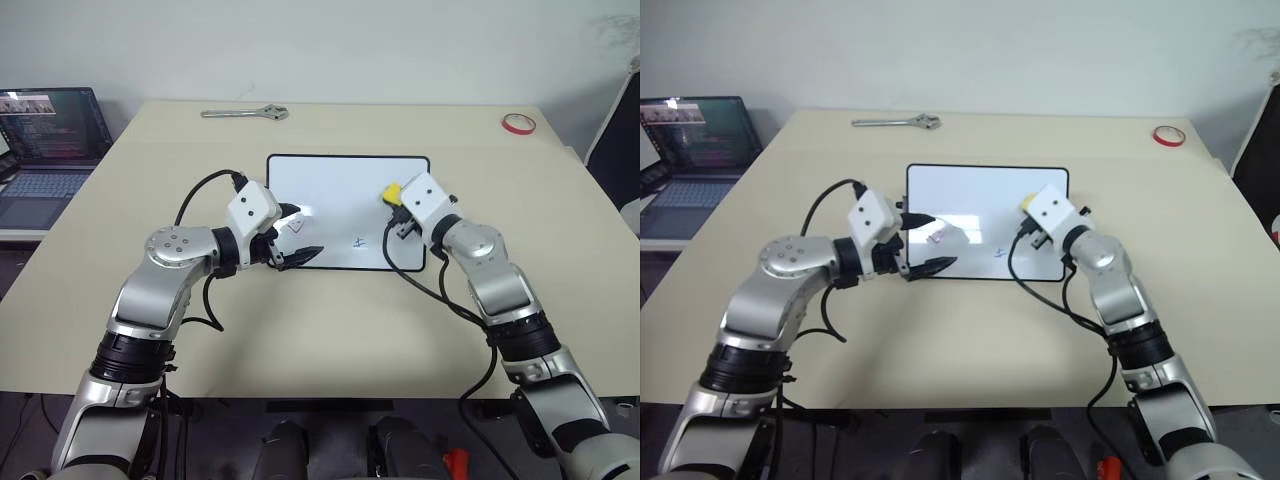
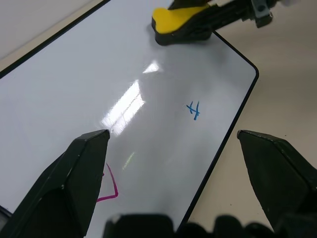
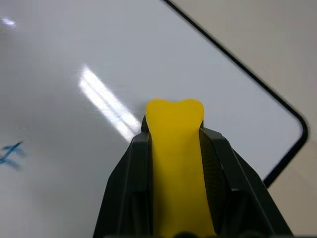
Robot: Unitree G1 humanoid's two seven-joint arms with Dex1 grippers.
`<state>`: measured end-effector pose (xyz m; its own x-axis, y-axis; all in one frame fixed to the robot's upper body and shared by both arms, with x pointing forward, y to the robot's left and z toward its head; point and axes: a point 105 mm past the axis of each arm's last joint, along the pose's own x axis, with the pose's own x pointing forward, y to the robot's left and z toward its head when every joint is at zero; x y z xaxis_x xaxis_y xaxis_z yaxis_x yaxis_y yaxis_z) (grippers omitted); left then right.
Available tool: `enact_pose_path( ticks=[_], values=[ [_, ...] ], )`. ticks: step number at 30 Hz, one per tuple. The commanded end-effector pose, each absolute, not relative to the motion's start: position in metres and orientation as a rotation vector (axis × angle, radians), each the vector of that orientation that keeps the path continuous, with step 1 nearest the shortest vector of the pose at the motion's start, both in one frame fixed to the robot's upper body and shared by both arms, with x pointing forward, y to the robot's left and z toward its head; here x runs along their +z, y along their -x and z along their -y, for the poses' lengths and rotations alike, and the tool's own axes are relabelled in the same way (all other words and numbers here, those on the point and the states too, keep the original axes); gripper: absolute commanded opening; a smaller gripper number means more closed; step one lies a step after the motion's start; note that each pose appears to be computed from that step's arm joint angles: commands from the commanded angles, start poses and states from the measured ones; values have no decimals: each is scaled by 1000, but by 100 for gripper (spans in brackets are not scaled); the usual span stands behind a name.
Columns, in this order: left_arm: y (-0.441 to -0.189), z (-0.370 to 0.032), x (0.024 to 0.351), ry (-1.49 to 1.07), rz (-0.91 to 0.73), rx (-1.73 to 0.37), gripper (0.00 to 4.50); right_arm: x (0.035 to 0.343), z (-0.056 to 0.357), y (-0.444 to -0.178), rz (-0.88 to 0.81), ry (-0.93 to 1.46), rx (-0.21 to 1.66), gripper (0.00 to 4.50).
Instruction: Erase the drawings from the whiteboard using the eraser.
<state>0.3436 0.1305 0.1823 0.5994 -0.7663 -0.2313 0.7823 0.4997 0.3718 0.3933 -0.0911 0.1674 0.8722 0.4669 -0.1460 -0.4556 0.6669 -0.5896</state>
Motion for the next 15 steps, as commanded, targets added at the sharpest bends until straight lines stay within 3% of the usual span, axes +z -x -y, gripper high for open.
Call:
enact_pose_path(
  ticks=[1,5,9,12,15],
  values=[
    [-343,-140,191,-483,4,-909,450,158,103,-394,-54,637,497,99],
    [-341,-149,187,-472,-15,-881,450,185,109,-386,25,517,484,99],
    [-333,-171,184,-415,-42,-824,450,224,115,-355,180,336,552,99],
    [-324,-181,180,-385,-47,-813,450,231,112,-326,252,356,649,99],
    [-313,-184,176,-344,-58,-818,450,219,113,-301,209,344,741,99]
  ],
)
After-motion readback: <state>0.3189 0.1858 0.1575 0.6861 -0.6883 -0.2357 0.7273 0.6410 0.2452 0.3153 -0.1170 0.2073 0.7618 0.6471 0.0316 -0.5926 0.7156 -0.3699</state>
